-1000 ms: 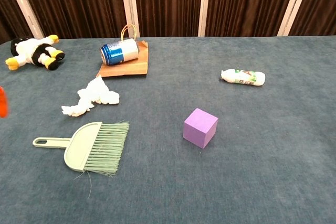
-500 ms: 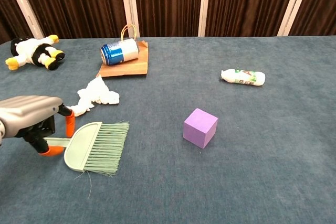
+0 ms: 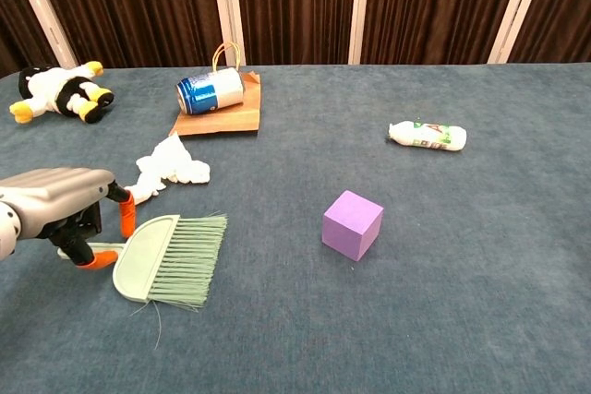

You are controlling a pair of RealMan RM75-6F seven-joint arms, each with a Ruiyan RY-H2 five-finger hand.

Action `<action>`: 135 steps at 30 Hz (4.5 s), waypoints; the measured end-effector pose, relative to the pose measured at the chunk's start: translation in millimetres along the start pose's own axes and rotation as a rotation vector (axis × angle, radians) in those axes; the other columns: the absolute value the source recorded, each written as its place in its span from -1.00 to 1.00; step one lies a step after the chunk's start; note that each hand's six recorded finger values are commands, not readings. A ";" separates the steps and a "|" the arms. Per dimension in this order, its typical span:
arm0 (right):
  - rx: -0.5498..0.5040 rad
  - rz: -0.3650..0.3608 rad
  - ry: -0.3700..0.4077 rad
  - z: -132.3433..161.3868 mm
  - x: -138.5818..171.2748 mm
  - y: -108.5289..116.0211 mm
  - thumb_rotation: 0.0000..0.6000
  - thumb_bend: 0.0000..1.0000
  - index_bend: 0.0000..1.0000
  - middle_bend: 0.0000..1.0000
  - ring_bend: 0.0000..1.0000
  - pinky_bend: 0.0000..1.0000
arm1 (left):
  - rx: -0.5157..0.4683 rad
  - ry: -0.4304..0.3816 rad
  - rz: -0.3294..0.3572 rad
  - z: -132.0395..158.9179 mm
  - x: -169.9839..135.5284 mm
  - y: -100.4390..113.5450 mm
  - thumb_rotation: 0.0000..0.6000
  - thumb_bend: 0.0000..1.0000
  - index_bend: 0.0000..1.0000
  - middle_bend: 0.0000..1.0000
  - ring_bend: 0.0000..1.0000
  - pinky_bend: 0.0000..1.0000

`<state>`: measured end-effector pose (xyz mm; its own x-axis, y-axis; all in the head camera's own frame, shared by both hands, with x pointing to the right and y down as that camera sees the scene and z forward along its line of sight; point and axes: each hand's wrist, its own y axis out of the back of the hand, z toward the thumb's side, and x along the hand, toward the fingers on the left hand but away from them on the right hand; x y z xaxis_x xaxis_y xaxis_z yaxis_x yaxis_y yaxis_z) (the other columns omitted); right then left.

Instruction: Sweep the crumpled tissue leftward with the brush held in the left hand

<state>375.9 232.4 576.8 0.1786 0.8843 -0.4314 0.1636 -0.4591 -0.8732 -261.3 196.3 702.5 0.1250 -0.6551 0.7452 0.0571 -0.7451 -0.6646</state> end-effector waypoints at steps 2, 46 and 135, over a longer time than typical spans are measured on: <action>-0.001 0.002 -0.002 -0.3 -0.1 -0.3 1.00 -0.31 -1.00 -1.00 -1.00 -1.00 | 0.004 -0.001 0.001 -0.9 -2.6 1.1 1.00 -0.10 -0.14 1.00 1.00 0.99; -0.007 0.003 -0.004 0.3 0.1 -0.2 1.00 -0.31 -1.00 -1.00 -1.00 -1.00 | 0.010 0.049 -0.008 -25.2 -4.0 -13.2 1.00 0.39 0.56 1.00 1.00 0.99; -0.051 0.010 -0.031 -5.4 -0.5 2.6 1.00 -0.31 -1.00 -1.00 -1.00 -1.00 | 0.096 0.168 0.178 -7.6 79.2 87.6 1.00 0.53 0.64 1.00 1.00 1.00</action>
<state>381.5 230.3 575.9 0.1506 0.8813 -0.4479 0.2108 -0.4712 -0.8564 -253.9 78.2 703.8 -0.0247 -0.7921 0.6098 0.1436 -0.6065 -0.7820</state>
